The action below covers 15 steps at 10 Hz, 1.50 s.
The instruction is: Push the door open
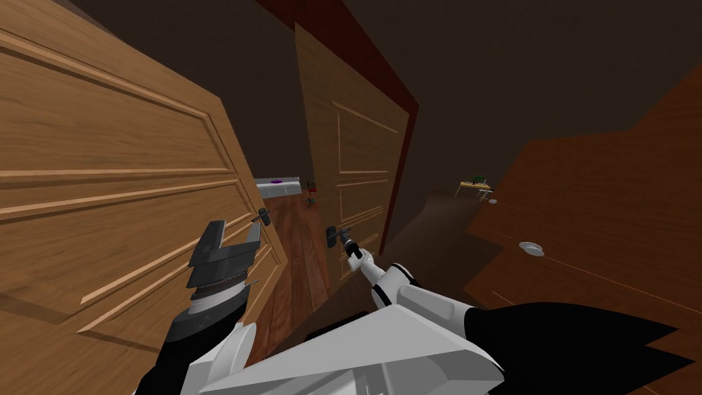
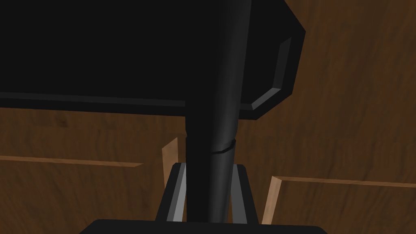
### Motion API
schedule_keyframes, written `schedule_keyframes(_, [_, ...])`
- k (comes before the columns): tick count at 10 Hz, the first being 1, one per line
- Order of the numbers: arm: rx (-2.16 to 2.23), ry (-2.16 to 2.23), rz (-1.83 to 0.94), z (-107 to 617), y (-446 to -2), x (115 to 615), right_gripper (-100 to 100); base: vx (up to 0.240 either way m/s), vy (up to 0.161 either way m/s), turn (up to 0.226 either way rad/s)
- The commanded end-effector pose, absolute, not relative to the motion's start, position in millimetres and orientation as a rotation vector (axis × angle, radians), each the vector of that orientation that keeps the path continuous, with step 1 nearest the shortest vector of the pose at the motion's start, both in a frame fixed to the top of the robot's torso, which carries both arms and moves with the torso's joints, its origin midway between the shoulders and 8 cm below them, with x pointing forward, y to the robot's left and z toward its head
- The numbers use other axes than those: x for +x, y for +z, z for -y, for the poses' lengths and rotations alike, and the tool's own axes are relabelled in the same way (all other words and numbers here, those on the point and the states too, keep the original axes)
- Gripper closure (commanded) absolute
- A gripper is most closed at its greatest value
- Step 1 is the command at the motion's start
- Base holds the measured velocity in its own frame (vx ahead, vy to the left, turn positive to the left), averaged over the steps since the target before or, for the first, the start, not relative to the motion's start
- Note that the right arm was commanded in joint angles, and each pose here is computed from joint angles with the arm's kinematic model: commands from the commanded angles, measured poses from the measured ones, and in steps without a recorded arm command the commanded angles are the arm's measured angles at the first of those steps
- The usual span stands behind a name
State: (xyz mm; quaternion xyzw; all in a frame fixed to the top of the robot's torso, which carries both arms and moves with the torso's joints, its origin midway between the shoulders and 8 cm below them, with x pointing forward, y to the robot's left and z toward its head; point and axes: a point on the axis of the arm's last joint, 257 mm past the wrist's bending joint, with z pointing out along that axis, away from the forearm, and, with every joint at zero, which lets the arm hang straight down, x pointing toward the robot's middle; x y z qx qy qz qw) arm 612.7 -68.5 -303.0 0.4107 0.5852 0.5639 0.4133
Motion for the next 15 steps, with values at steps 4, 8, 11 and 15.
schedule_keyframes(4, [1.046, 1.379, -1.438, 97.8, -299.2, 620.5, 100, 0.132, 0.116, -0.027])
schedule_keyframes(8, [1.056, 1.359, -1.393, 121.3, -290.0, 627.8, 100, 0.079, 0.098, -0.040])
schedule_keyframes(11, [1.092, 1.323, -1.418, 131.2, -309.7, 622.4, 100, 0.082, 0.069, -0.033])
schedule_keyframes(15, [1.083, 1.326, -1.360, 147.1, -290.2, 631.4, 100, 0.052, 0.054, -0.039])
